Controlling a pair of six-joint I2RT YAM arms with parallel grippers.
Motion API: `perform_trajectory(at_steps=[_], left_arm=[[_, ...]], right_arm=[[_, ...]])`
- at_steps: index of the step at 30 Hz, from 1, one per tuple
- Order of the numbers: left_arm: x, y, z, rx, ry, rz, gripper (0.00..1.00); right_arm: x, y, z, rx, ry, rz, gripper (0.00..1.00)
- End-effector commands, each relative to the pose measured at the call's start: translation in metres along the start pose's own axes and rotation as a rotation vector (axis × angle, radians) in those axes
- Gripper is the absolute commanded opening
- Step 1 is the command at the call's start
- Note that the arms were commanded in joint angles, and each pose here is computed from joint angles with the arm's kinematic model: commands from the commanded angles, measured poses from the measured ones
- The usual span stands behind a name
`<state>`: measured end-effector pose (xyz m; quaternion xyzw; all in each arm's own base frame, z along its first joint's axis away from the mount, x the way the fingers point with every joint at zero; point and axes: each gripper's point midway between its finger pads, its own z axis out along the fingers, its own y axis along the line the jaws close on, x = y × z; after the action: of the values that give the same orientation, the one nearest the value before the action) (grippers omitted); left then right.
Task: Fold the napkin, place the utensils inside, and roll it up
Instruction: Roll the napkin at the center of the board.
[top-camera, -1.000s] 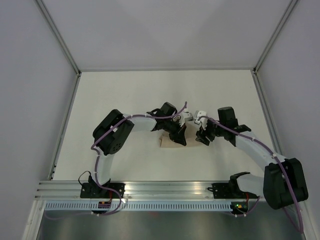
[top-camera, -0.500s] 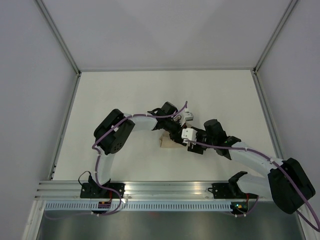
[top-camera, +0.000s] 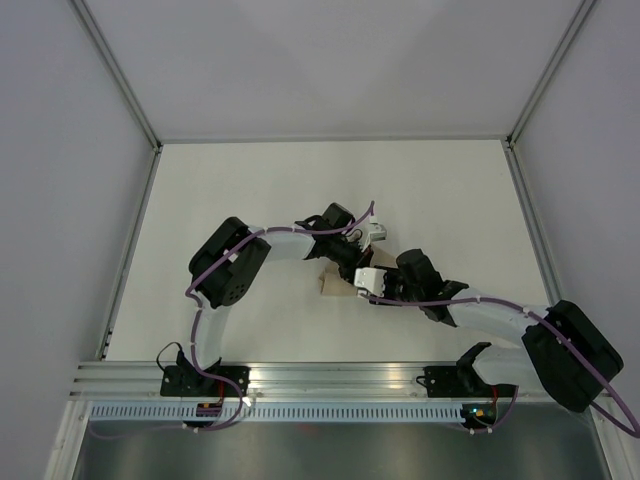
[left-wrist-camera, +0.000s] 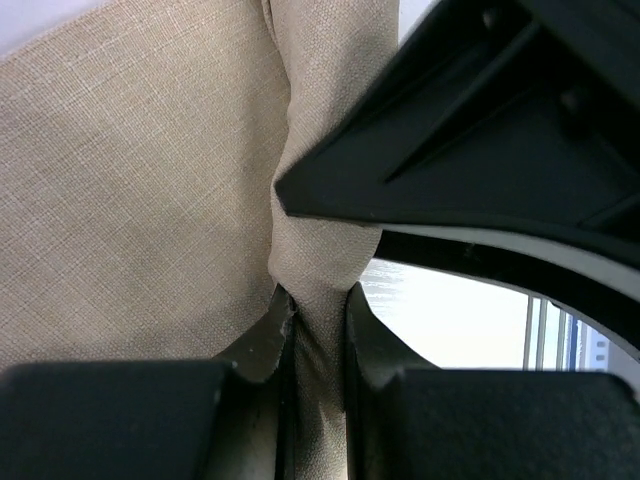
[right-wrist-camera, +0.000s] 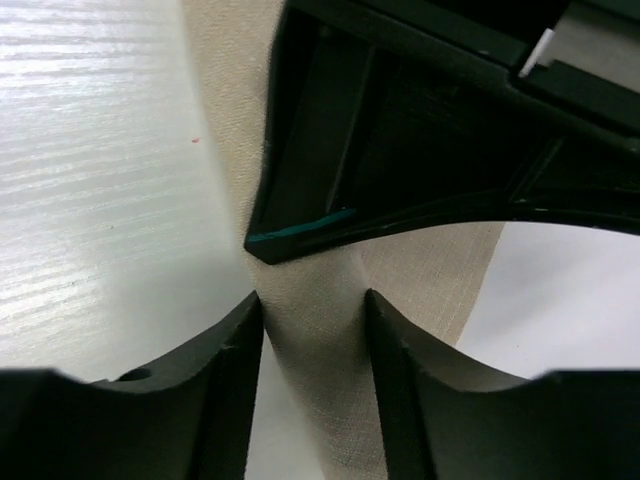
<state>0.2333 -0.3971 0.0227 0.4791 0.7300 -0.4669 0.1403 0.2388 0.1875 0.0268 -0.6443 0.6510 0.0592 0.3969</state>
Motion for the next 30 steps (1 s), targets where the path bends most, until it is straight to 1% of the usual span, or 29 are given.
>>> perform_trajectory(at_steps=[1, 3, 4, 5, 6, 7, 8, 9, 10, 12, 13, 14, 16, 17, 19, 21, 23, 24, 25, 26, 27, 28, 29, 30], left_arm=[[0.045, 0.004, 0.01, -0.003, 0.111, -0.126, 0.02], [0.042, 0.002, 0.01, 0.006, 0.105, -0.126, 0.06], [0.039, 0.002, 0.009, 0.0, 0.096, -0.118, 0.08], [0.037, 0.001, 0.008, -0.002, 0.092, -0.112, 0.15], [0.035, 0.001, 0.007, -0.007, 0.086, -0.111, 0.19], [0.032, 0.004, 0.005, -0.024, 0.077, -0.103, 0.22], [0.02, 0.001, 0.001, -0.031, 0.046, -0.085, 0.27], [0.017, 0.001, -0.001, -0.036, 0.032, -0.082, 0.31], [0.01, 0.001, -0.005, -0.05, 0.011, -0.07, 0.34], [-0.02, 0.001, -0.022, -0.088, -0.083, -0.026, 0.41], [-0.018, 0.002, -0.022, -0.093, -0.08, -0.029, 0.41], [-0.034, 0.003, -0.033, -0.118, -0.128, 0.0, 0.43], [-0.046, 0.006, -0.044, -0.151, -0.184, -0.003, 0.44], [-0.052, 0.01, -0.052, -0.178, -0.211, -0.01, 0.46], [-0.066, 0.011, -0.067, -0.22, -0.265, 0.019, 0.47], [-0.075, 0.011, -0.08, -0.257, -0.307, 0.038, 0.48], [-0.079, 0.02, -0.091, -0.332, -0.337, 0.036, 0.49], [-0.084, 0.019, -0.1, -0.366, -0.372, 0.052, 0.49], [-0.086, 0.027, -0.108, -0.432, -0.395, 0.045, 0.49], [-0.079, 0.03, -0.114, -0.466, -0.407, 0.023, 0.49], [-0.081, 0.033, -0.121, -0.502, -0.434, 0.022, 0.5], [-0.093, 0.033, -0.138, -0.57, -0.495, 0.039, 0.5], [-0.094, 0.033, -0.146, -0.596, -0.522, 0.037, 0.5], [-0.083, 0.036, -0.147, -0.625, -0.525, 0.024, 0.5]], right_arm=[[-0.001, -0.011, 0.003, 0.039, 0.018, -0.015, 0.48], [0.002, -0.01, 0.004, 0.033, 0.034, -0.015, 0.4], [0.003, -0.011, 0.005, 0.033, 0.038, -0.015, 0.32], [0.004, -0.009, 0.005, 0.021, 0.047, -0.013, 0.28], [0.005, -0.007, 0.005, 0.012, 0.051, -0.011, 0.25], [0.007, -0.004, 0.004, -0.004, 0.06, -0.009, 0.19], [0.005, -0.003, 0.003, -0.015, 0.055, -0.008, 0.16], [0.004, -0.001, 0.003, -0.026, 0.052, -0.01, 0.15], [0.006, 0.004, 0.001, -0.051, 0.062, -0.004, 0.13], [0.002, 0.006, -0.002, -0.072, 0.057, -0.002, 0.13], [0.004, 0.008, -0.002, -0.083, 0.062, 0.003, 0.12], [0.001, 0.007, -0.003, -0.089, 0.06, 0.006, 0.12], [0.003, 0.016, -0.004, -0.142, 0.074, 0.025, 0.12], [-0.002, 0.014, -0.003, -0.151, 0.066, 0.028, 0.11], [0.002, 0.022, -0.002, -0.202, 0.088, 0.055, 0.11], [0.002, 0.021, 0.0, -0.214, 0.096, 0.066, 0.1], [0.002, 0.021, 0.003, -0.242, 0.102, 0.081, 0.1], [0.003, 0.02, 0.003, -0.252, 0.106, 0.097, 0.1], [0.008, 0.025, 0.004, -0.283, 0.126, 0.116, 0.09], [0.001, 0.02, 0.005, -0.295, 0.103, 0.126, 0.09], [0.001, 0.018, 0.006, -0.307, 0.103, 0.138, 0.09], [0.009, 0.021, 0.005, -0.337, 0.129, 0.174, 0.09], [0.001, 0.014, 0.007, -0.352, 0.1, 0.184, 0.09], [0.001, 0.012, 0.008, -0.368, 0.097, 0.192, 0.09]])
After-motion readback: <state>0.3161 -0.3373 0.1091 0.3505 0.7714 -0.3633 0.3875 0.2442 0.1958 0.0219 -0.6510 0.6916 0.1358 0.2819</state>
